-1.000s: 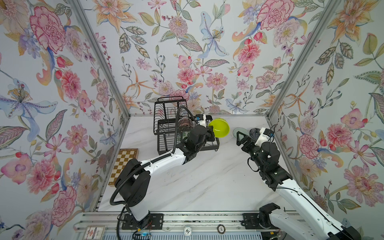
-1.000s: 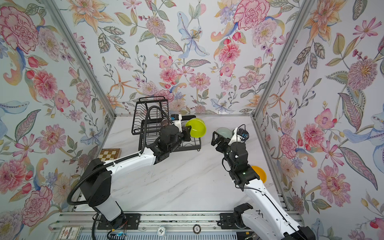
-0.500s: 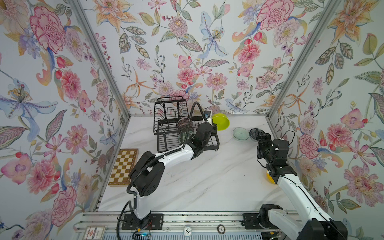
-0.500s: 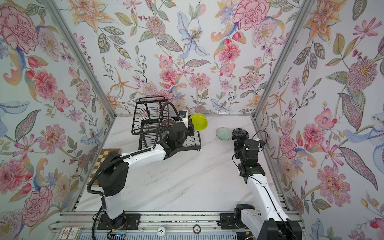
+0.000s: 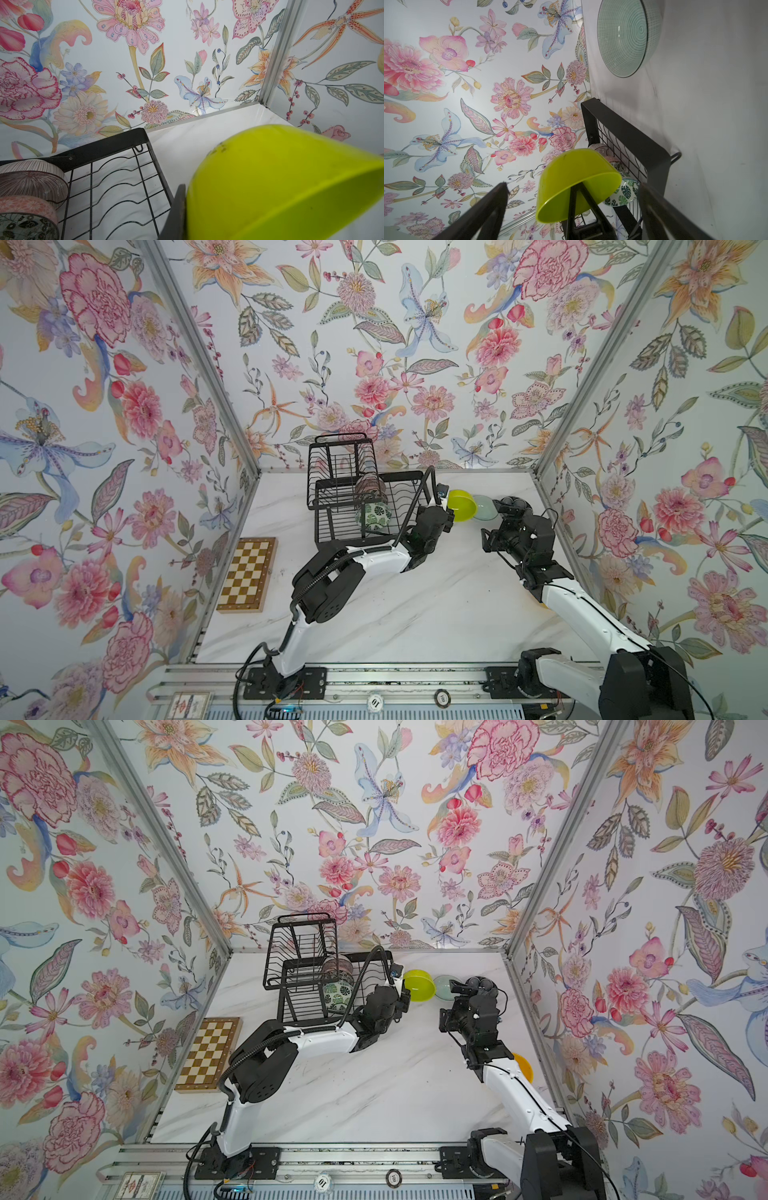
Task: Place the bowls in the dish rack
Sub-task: 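Carry the lime bowl with the right gripper over the rack's upper tier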
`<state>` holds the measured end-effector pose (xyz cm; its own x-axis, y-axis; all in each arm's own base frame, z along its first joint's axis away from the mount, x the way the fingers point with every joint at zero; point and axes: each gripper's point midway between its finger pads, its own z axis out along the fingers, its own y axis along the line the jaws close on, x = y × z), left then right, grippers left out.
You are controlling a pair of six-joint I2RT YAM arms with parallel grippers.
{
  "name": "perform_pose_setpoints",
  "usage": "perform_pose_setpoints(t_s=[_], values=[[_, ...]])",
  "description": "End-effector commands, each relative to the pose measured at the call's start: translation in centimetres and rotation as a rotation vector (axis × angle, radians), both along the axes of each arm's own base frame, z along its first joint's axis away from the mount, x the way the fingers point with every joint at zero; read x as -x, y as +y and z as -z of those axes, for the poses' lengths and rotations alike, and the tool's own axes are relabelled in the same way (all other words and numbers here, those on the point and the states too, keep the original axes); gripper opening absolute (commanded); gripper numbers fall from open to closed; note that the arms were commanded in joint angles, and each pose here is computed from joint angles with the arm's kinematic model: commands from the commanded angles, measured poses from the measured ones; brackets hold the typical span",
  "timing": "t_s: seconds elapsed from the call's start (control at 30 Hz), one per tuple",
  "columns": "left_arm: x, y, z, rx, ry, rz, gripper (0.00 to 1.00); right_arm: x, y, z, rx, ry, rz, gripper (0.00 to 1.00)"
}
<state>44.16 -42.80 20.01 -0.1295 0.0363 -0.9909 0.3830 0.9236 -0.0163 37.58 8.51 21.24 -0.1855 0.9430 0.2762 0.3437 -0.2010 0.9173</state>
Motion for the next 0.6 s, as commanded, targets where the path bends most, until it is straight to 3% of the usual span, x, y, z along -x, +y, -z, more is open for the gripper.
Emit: perform_pose_setpoints(t_s=[0.0, 0.33, 0.57], values=[[0.0, -0.5, -1.3, 0.065, -0.045, -0.004, 0.0, -0.4, 1.1, -0.1, -0.107, -0.013, 0.025, 0.99], [0.7, -0.6, 0.2, 0.058, -0.031, 0.011, 0.0, -2.2, 3.9, -2.1, -0.253, -0.128, 0.026, 0.98], [1.2, -0.1, 0.5, 0.063, -0.036, 0.008, 0.0, -3.3, 4.3, -3.2, -0.285, -0.183, 0.052, 0.91]])
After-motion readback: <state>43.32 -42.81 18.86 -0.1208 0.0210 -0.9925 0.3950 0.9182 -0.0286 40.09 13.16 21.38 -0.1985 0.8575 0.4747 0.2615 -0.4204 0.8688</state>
